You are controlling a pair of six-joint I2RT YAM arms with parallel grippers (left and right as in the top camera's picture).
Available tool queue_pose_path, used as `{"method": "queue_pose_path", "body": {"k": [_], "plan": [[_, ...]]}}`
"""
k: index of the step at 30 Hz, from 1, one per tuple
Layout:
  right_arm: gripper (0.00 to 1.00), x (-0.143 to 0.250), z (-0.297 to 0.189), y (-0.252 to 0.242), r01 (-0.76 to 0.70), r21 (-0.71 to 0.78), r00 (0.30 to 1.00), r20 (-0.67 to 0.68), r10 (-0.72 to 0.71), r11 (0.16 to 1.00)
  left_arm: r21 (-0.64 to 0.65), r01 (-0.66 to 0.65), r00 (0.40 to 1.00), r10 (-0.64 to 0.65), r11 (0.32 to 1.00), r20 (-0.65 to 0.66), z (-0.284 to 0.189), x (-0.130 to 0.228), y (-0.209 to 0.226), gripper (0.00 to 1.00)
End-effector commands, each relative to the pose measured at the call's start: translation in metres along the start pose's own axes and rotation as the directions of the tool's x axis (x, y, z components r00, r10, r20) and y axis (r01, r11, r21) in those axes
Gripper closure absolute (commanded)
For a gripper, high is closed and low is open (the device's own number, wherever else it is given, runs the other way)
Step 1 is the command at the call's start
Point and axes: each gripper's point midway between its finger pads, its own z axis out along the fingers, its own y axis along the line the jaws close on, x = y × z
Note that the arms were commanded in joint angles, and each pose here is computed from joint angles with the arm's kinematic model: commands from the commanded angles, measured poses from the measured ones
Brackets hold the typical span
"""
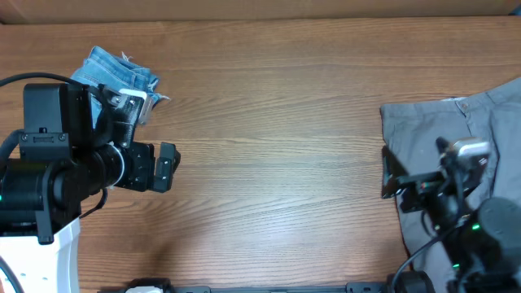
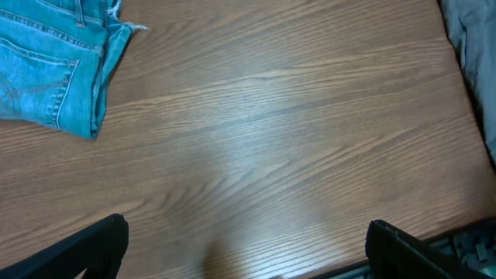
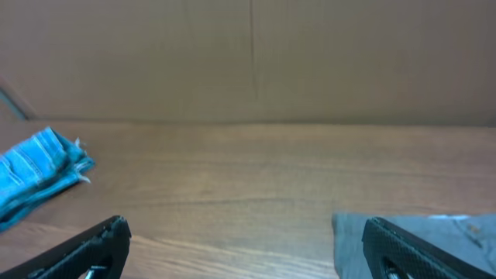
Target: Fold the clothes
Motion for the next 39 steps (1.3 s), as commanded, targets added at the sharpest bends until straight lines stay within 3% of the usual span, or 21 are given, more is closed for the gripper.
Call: {"method": "queue_pose_path", "body": {"k": [1, 12, 22, 39], "plan": [[0.00, 0.044, 0.010, -0.004, 0.020, -0.008, 1.000, -0.017, -0.021, 1.000, 0.001, -0.020, 1.000, 0.020, 1.000, -0.004, 0.002, -0.002, 0.000, 0.00], [0.00, 0.106, 0.033, 0.011, 0.063, -0.148, 0.984, 0.173, -0.037, 0.987, 0.003, -0.017, 1.000, 0.017, 1.000, -0.016, 0.005, -0.003, 0.001, 0.00], [0.00, 0.146, 0.046, 0.006, 0.059, -0.147, 0.987, 0.159, -0.036, 0.987, 0.004, -0.015, 1.000, 0.015, 1.000, -0.023, 0.007, -0.003, 0.001, 0.00], [0.00, 0.145, 0.047, 0.005, 0.060, -0.143, 0.986, 0.165, -0.036, 0.988, 0.004, -0.014, 1.000, 0.015, 1.000, -0.027, 0.008, -0.004, 0.001, 0.00]]}}
